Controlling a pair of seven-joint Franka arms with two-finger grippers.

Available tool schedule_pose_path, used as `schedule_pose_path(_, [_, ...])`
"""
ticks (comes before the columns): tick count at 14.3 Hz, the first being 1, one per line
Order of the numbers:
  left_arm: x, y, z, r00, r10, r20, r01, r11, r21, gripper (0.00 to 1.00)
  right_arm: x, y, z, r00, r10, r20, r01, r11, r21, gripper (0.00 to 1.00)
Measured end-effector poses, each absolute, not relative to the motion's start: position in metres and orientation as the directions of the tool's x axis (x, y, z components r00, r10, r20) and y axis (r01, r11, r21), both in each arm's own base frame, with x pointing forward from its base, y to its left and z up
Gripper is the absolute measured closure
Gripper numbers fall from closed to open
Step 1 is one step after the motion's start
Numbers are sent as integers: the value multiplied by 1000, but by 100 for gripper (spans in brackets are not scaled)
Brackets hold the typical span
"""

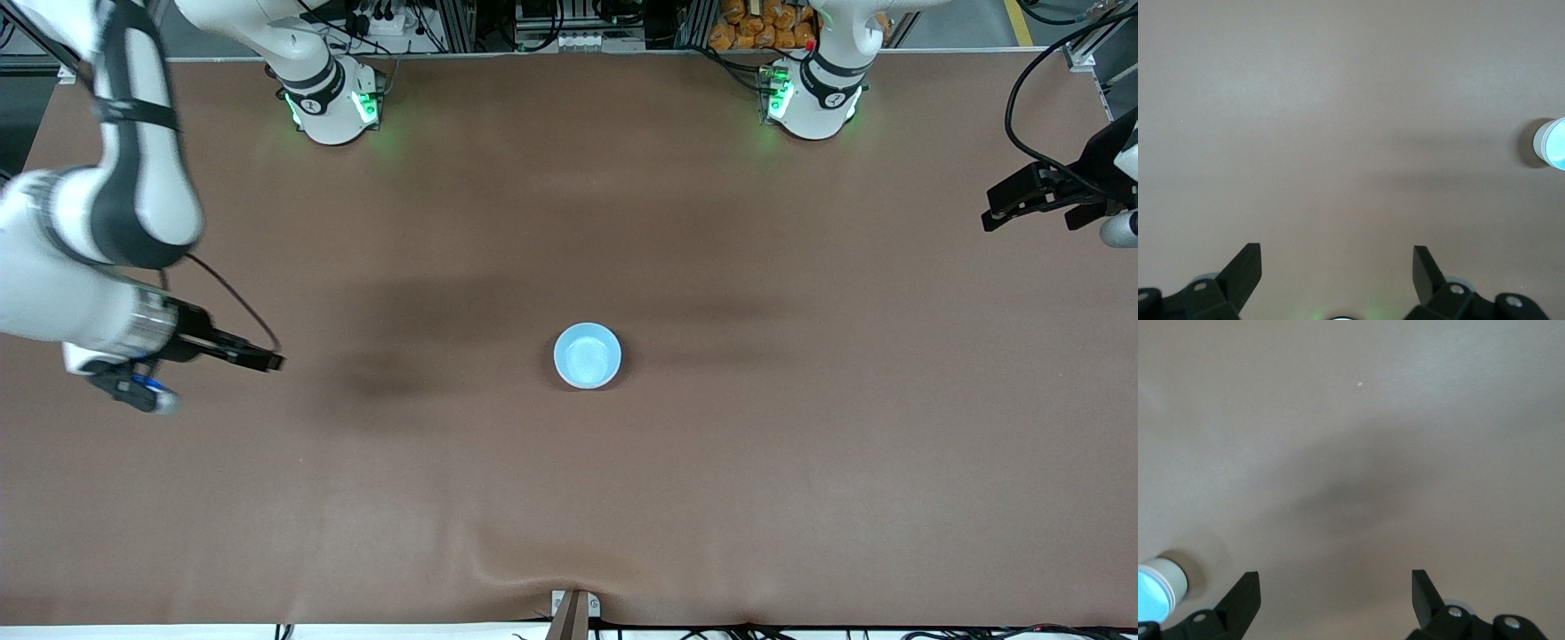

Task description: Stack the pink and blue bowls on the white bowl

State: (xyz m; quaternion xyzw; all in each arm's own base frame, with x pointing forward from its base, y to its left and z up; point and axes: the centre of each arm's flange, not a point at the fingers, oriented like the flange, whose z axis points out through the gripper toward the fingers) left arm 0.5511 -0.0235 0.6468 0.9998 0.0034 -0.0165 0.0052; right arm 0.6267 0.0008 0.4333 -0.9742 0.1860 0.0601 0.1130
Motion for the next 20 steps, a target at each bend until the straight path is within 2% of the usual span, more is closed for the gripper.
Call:
schedule_pose_path(2, [551, -24, 647, 999, 1, -32, 2, -1000, 11, 0, 615, -30, 455, 939, -306, -158, -335, -917, -218, 0])
schedule_pose_path(4, [551, -24, 647, 999, 0, -32, 1, -1000, 11, 0, 603, -49, 481, 960, -252, -120, -271, -946, -178, 0])
schedule_pose_path(9, [551, -27, 646, 999, -5, -33, -5, -1000, 11, 0, 577, -40, 546, 992, -119, -31, -121, -987, -102, 0])
schedule_pose_path(12, [552, -29, 644, 999, -9, -39, -8, -1000, 11, 0, 574, -42, 563, 999, -47, 4, -47, -996, -79, 0])
schedule_pose_path(20, [553, -29, 645, 1000, -10, -28, -10, -1000, 11, 0, 566, -36, 619, 1000, -8, 7, -8, -999, -36, 0])
